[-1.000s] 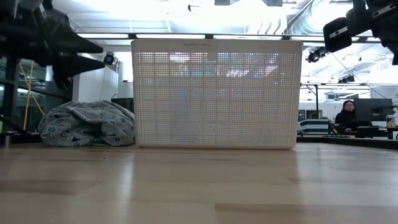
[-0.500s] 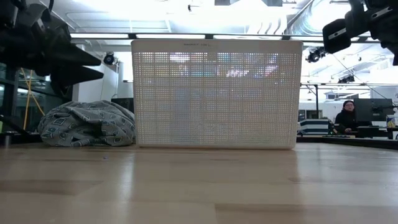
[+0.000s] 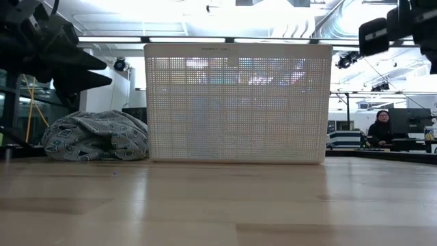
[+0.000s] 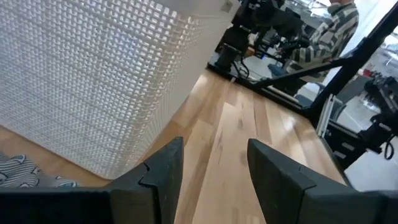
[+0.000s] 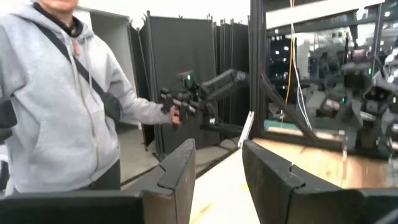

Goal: Pick & place medical supplies in basket/bin
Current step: Return to Home Position

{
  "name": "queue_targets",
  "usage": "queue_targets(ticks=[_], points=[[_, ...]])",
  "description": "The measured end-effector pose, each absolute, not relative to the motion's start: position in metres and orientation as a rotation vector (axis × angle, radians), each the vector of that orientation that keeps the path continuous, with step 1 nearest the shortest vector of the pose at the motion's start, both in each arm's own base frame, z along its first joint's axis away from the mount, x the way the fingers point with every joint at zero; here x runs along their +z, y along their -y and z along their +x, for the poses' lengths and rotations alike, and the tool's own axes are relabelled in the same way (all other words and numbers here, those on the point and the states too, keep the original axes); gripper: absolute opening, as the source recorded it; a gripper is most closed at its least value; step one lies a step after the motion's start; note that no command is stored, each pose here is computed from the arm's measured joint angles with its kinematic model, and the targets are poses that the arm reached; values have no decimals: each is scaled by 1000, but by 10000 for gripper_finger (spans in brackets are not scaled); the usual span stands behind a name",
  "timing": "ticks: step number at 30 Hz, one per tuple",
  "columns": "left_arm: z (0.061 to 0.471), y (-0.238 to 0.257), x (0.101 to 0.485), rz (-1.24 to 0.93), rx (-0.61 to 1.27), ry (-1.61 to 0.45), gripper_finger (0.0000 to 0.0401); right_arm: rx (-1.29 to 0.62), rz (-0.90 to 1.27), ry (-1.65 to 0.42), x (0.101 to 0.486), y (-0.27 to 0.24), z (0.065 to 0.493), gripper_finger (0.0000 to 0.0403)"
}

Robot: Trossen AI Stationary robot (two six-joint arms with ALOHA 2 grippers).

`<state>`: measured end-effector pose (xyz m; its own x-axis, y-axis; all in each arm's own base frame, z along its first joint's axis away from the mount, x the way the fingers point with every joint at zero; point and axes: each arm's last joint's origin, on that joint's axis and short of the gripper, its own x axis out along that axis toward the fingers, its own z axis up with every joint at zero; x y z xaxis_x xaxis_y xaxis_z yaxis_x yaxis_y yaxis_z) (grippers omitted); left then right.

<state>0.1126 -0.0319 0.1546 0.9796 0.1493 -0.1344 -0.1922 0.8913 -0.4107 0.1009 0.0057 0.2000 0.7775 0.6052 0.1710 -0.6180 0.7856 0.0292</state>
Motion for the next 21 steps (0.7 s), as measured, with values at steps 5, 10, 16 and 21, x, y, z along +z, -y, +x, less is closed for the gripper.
queue_targets(ticks=[5, 10, 16, 21], points=[[113, 32, 154, -417, 174, -104, 211, 634, 117, 117, 187, -5, 103, 124], [112, 32, 152, -406, 179, -125, 211, 518, 72, 124, 185, -2, 105, 124], [112, 32, 149, -391, 187, -155, 211, 229, 88, 47, 175, 6, 109, 124], [110, 31, 144, -368, 204, -200, 211, 191, 32, 71, 176, 7, 109, 124]])
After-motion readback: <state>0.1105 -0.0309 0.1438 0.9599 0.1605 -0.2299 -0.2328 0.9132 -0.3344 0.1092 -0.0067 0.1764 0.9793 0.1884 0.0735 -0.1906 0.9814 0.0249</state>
